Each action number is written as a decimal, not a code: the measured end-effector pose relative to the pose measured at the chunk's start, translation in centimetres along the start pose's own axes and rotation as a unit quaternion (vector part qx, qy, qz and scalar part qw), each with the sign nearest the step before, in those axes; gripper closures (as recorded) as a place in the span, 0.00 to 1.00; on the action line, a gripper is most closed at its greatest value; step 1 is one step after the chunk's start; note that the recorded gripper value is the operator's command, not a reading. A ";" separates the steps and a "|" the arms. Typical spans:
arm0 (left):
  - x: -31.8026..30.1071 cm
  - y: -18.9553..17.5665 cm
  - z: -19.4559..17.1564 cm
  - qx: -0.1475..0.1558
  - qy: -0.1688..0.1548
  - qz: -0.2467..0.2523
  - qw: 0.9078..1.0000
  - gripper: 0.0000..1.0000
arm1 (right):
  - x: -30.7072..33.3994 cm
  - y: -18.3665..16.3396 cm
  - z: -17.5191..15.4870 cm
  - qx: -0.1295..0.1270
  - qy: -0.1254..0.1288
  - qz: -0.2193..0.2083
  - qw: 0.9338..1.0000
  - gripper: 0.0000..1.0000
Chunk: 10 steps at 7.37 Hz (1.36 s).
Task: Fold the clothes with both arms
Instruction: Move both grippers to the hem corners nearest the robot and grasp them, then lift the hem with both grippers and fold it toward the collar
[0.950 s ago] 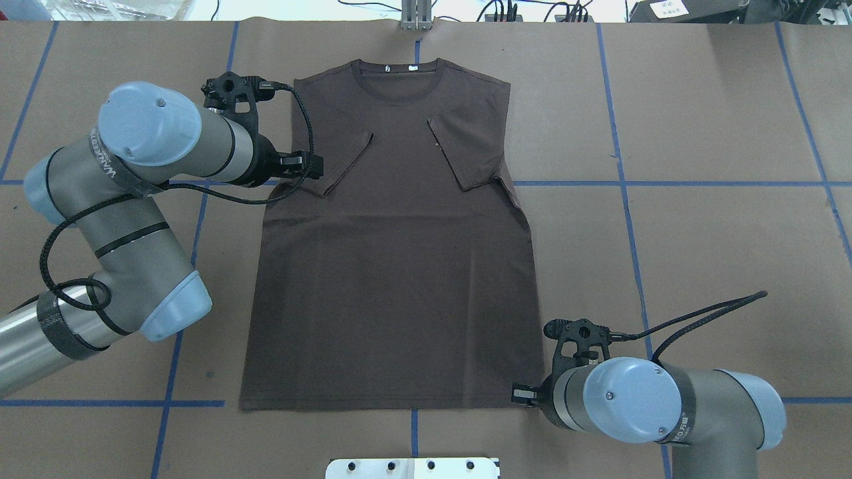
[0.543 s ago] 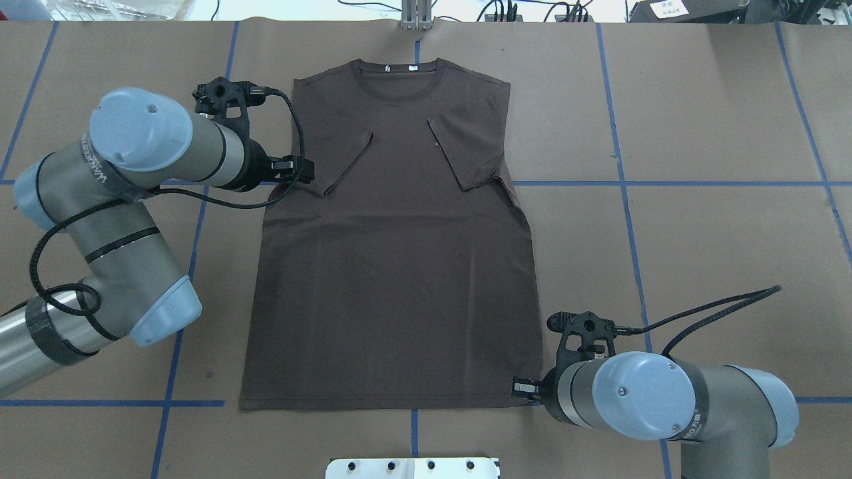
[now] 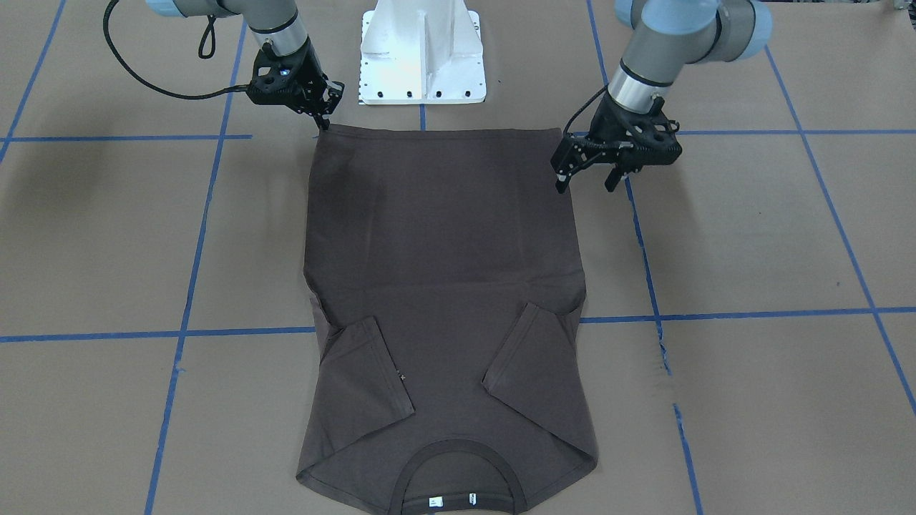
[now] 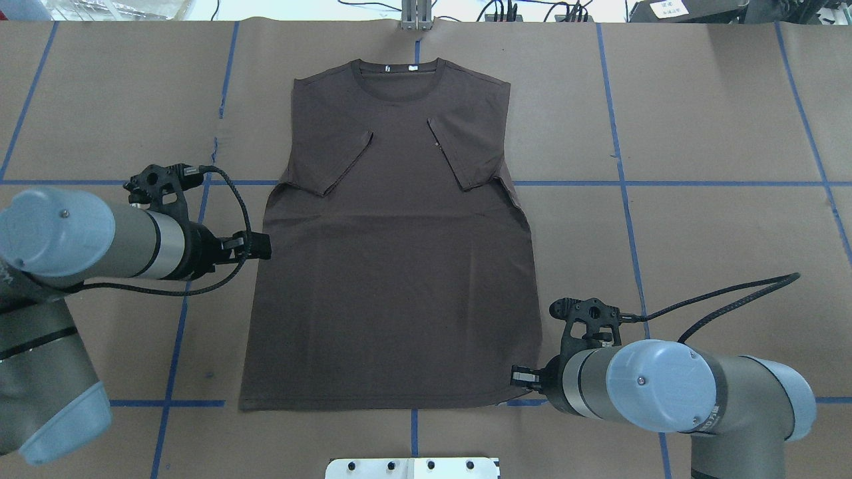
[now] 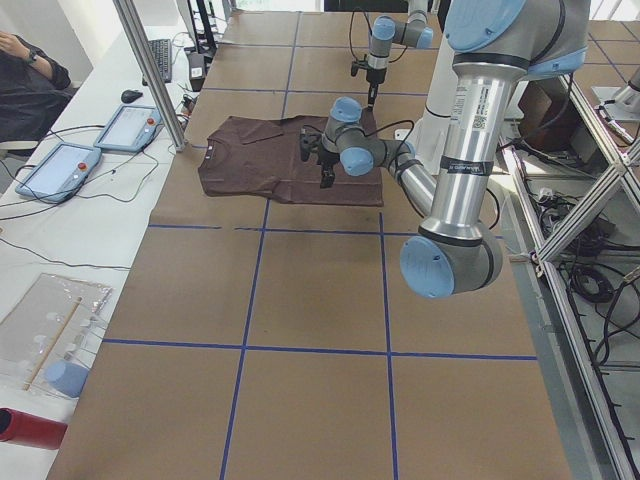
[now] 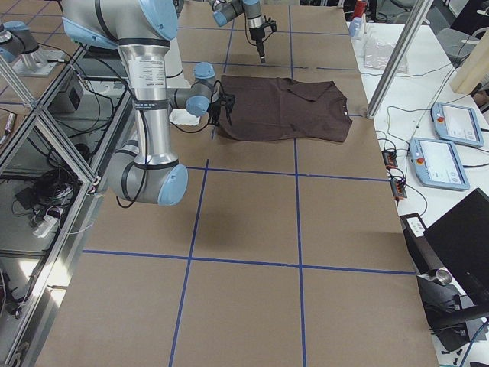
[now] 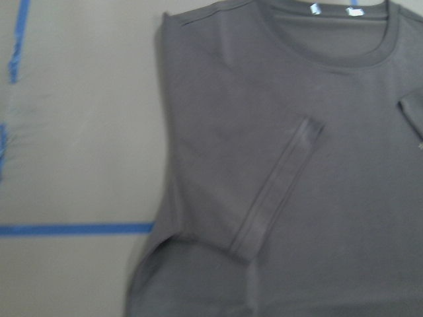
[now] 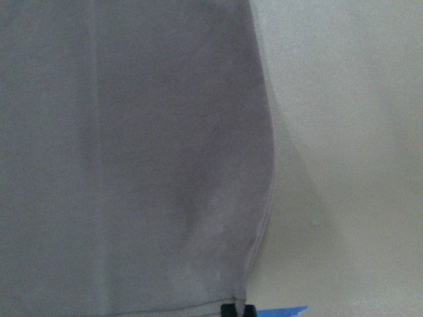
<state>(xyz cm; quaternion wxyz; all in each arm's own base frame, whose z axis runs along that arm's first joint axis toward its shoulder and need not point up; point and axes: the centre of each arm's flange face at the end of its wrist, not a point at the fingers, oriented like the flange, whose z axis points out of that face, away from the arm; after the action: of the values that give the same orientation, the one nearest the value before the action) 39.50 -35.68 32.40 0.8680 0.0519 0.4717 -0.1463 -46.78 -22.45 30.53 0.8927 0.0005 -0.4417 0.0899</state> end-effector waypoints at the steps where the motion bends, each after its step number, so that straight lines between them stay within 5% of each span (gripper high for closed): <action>1: -0.5 4.2 1.2 -0.006 -0.012 -0.038 0.999 0.06 | 0.0 -0.1 -0.1 0.001 -0.001 -0.002 1.000 1.00; 4: -1.3 13.7 4.4 -0.016 -0.049 -0.092 0.994 0.06 | 0.0 -0.4 -0.2 0.003 -0.002 -0.006 1.000 1.00; 7: -2.0 16.4 5.7 -0.020 -0.071 -0.094 0.993 0.07 | -0.2 -0.5 -0.4 0.003 -0.005 -0.006 1.000 1.00; 9: -2.4 17.0 6.2 -0.022 -0.079 -0.091 0.993 0.22 | -0.3 -0.5 -0.4 0.003 -0.006 -0.006 1.000 1.00; 10: -2.6 17.0 6.3 -0.021 -0.081 -0.090 0.992 0.40 | -0.4 -0.5 -0.5 0.002 -0.007 -0.006 1.000 1.00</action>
<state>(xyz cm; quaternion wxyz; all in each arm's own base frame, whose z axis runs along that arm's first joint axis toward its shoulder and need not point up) 48.42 -20.40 37.20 0.8874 -0.0216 0.4058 -0.2177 -46.56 -22.94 29.97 0.8903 0.0055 -0.4474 0.0851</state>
